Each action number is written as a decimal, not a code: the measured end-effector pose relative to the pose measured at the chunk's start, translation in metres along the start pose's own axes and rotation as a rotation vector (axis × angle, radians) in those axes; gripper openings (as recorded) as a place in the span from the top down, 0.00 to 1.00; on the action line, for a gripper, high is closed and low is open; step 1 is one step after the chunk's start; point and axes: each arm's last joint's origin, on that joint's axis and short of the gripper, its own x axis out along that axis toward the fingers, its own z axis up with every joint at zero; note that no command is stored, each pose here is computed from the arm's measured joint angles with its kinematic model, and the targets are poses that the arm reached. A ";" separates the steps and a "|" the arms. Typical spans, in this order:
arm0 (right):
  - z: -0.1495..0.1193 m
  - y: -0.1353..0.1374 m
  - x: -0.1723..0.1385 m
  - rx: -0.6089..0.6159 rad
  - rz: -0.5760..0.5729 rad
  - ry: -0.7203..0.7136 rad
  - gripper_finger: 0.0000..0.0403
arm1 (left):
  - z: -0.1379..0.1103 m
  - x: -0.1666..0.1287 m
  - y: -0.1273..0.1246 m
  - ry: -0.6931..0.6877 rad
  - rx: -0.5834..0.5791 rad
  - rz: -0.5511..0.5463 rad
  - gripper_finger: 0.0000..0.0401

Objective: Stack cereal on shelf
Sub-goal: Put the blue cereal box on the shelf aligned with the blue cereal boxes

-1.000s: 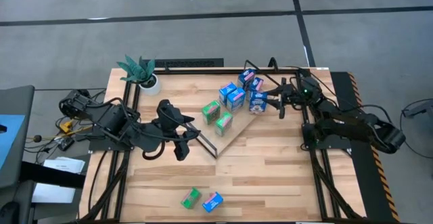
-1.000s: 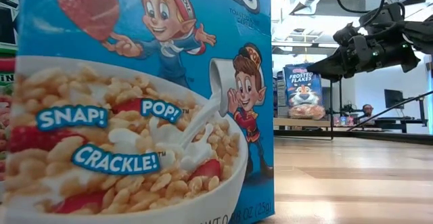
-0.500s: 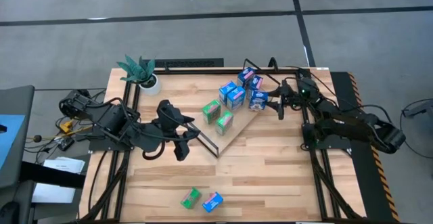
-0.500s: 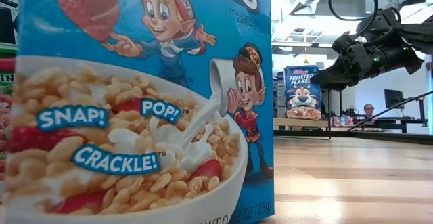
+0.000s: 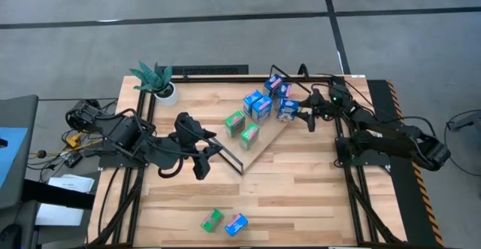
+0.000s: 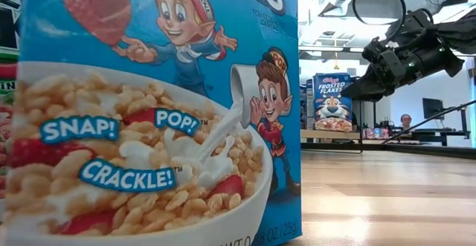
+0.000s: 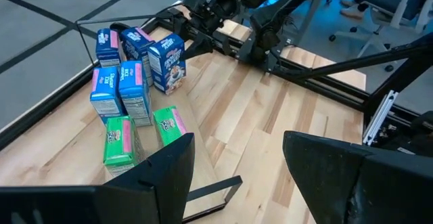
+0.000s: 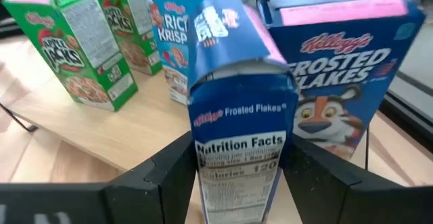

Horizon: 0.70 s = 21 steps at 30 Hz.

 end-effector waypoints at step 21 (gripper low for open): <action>0.004 0.004 -0.013 0.027 -0.123 0.006 0.42 | 0.000 0.000 0.000 0.003 0.003 -0.004 0.46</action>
